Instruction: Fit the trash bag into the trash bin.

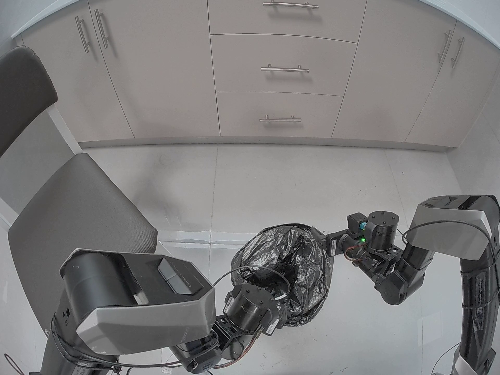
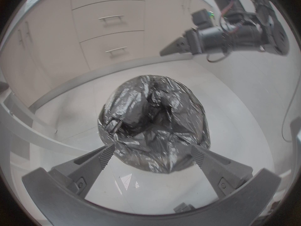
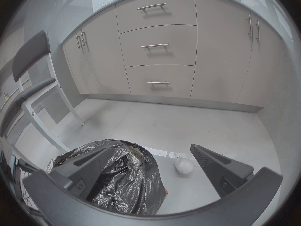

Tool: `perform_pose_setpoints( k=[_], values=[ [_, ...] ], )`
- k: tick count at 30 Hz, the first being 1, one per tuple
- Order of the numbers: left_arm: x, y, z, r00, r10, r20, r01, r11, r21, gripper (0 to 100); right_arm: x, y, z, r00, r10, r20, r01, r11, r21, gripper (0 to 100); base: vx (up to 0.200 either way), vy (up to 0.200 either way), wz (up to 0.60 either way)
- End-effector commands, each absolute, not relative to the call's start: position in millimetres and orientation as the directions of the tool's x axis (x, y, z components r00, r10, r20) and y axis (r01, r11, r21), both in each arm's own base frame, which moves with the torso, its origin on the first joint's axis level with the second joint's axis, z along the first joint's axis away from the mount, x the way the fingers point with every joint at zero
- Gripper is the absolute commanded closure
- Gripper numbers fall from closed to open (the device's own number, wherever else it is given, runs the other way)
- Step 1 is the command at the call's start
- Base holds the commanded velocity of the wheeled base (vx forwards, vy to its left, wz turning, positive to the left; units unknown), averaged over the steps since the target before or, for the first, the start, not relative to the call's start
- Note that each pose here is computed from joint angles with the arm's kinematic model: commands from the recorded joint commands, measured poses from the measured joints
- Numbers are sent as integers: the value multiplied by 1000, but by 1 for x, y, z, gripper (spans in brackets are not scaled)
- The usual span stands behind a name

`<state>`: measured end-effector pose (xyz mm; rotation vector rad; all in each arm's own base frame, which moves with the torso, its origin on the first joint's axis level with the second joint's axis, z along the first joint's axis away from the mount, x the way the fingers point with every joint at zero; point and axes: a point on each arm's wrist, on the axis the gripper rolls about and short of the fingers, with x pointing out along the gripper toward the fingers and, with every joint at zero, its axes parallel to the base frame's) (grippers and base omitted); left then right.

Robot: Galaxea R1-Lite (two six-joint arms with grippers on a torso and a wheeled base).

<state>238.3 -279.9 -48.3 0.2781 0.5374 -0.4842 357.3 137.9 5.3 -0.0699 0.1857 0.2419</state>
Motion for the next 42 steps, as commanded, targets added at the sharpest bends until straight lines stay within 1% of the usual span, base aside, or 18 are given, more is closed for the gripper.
perform_pose_setpoints(
  k=[1,3,7,9,15,23,28,33,42],
  values=[
    [246,-286,-46,800,-321,-506,433,893,119,0,360,135,5,957,223,-187,-236,971,-47,0,0,0,0],
    [251,-284,-44,826,-279,-489,381,917,120,0,361,133,6,959,217,-184,-229,972,-46,0,0,0,0],
    [252,-277,-47,833,-240,-498,341,932,121,0,361,134,5,958,219,-184,-231,972,-46,0,0,0,0],
    [249,-273,-48,845,-196,-497,293,948,124,0,361,134,6,958,219,-183,-231,972,-46,0,0,0,0],
    [242,-265,-52,832,-175,-526,264,959,100,0,361,133,6,959,217,-184,-229,972,-46,0,0,0,0],
    [256,-252,-76,817,-108,-566,228,962,147,0,361,134,5,958,219,-184,-231,972,-46,0,0,0,0],
    [272,-238,-76,809,-48,-586,188,965,181,0,361,134,5,958,219,-184,-231,972,-46,0,0,0,0],
    [273,-236,-76,795,-29,-606,189,961,201,0,361,134,6,959,219,-181,-231,972,-46,0,0,0,0],
    [292,-226,-71,751,48,-659,155,957,246,0,363,132,8,961,214,-174,-225,973,-45,0,0,0,0]
  ],
)
